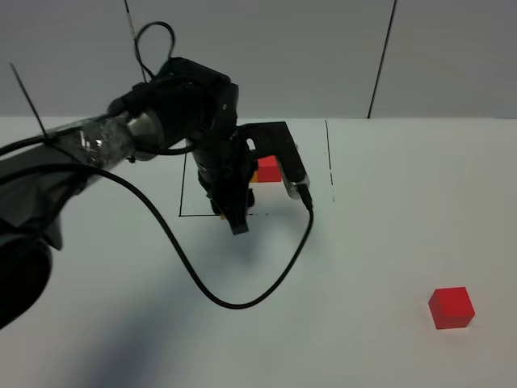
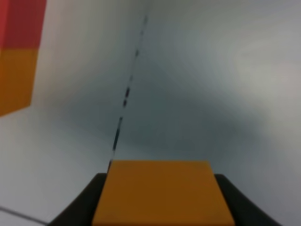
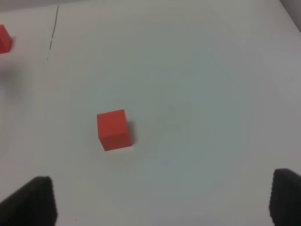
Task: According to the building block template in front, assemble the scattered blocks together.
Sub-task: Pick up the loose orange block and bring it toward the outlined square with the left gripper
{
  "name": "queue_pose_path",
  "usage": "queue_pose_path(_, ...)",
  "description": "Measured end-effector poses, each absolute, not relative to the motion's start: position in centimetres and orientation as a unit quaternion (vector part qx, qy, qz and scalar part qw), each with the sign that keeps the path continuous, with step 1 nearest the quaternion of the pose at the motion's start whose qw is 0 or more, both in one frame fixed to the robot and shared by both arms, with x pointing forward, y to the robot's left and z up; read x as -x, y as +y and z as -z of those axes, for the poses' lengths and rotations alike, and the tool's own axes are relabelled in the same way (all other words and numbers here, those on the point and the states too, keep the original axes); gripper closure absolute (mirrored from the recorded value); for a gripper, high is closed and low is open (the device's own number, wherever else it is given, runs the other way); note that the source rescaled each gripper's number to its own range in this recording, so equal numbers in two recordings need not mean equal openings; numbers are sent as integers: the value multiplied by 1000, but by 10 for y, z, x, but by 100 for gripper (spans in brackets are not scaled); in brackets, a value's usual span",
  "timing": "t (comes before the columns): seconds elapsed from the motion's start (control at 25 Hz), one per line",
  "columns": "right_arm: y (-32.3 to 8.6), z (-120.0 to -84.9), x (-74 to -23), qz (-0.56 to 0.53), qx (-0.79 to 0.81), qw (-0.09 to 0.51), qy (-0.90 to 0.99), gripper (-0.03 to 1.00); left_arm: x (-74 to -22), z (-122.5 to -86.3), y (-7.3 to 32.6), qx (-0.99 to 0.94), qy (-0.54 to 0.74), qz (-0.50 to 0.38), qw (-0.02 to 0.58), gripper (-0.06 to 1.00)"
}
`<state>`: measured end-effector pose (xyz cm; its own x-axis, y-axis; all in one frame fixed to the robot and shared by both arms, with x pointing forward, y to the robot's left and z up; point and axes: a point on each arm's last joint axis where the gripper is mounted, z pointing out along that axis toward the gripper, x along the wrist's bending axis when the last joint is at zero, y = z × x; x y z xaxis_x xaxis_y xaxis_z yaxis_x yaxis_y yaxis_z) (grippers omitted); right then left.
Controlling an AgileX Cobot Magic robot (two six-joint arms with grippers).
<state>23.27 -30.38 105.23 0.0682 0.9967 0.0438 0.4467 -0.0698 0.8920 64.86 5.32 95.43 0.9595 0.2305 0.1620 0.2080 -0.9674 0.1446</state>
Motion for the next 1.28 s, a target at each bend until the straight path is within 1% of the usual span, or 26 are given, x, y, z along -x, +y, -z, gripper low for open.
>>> queue_pose_path(0.2,-304,-1052,-233,-371,-630,370,573,16,-645,-926,22,-994,65,-70,51,94)
queue_pose_path(0.52,-304,-1052,-233,-371,-630,370,573,16,-628,-898,-6,-998,7,-47,37,94)
queue_pose_path(0.76,-304,-1052,-233,-371,-630,370,573,16,-625,-883,-11,-999,-2,-31,35,94)
queue_pose_path(1.28,-304,-1052,-233,-371,-630,370,573,16,-625,-881,-11,-999,-6,-29,32,94)
